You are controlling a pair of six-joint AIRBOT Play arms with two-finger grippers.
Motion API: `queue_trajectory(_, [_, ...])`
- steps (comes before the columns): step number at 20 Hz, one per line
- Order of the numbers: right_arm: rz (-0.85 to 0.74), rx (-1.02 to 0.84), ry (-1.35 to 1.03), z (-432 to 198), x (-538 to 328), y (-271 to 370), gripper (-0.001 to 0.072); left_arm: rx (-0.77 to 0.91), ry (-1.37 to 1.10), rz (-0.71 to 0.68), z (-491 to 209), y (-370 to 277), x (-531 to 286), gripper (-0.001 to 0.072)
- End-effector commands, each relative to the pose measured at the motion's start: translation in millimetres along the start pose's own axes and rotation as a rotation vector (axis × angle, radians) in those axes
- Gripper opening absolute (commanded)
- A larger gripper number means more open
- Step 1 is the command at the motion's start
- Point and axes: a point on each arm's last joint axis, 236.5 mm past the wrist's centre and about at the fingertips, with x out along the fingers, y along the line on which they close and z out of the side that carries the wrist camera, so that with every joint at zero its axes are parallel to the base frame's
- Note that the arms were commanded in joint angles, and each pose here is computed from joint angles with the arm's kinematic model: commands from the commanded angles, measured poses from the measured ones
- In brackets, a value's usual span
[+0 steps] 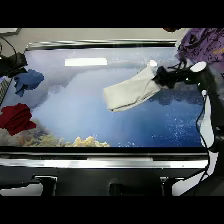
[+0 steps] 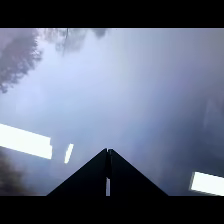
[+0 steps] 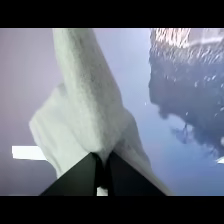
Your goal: Fold the clothes and pants, and hang the long-sleeved shirts on hangers.
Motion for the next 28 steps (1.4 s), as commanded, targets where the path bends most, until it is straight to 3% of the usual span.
queue_trajectory(1, [-0.027,0.056,-0.174,62,-59,-7,0.0030,-0.001,0.010,0.003,-1,1,5,0.0019])
queue_trajectory(6, [-0.139,0.198,-0.365,113,-148,-81,0.0030,-0.003,0.036,0.011,-6,4,13,0.0019])
queue_trajectory(11, [-0.452,0.299,-0.476,111,-248,-182,0.0029,-0.003,0.038,0.012,-7,4,13,0.0019])
queue_trajectory(19, [-0.828,0.522,-0.310,4,-304,-282,0.0029,-0.003,0.038,0.011,-7,4,13,0.0018])
queue_trajectory(28, [-1.110,0.730,-0.174,-157,-306,-326,0.0030,-0.003,0.038,0.012,-7,4,13,0.0019])
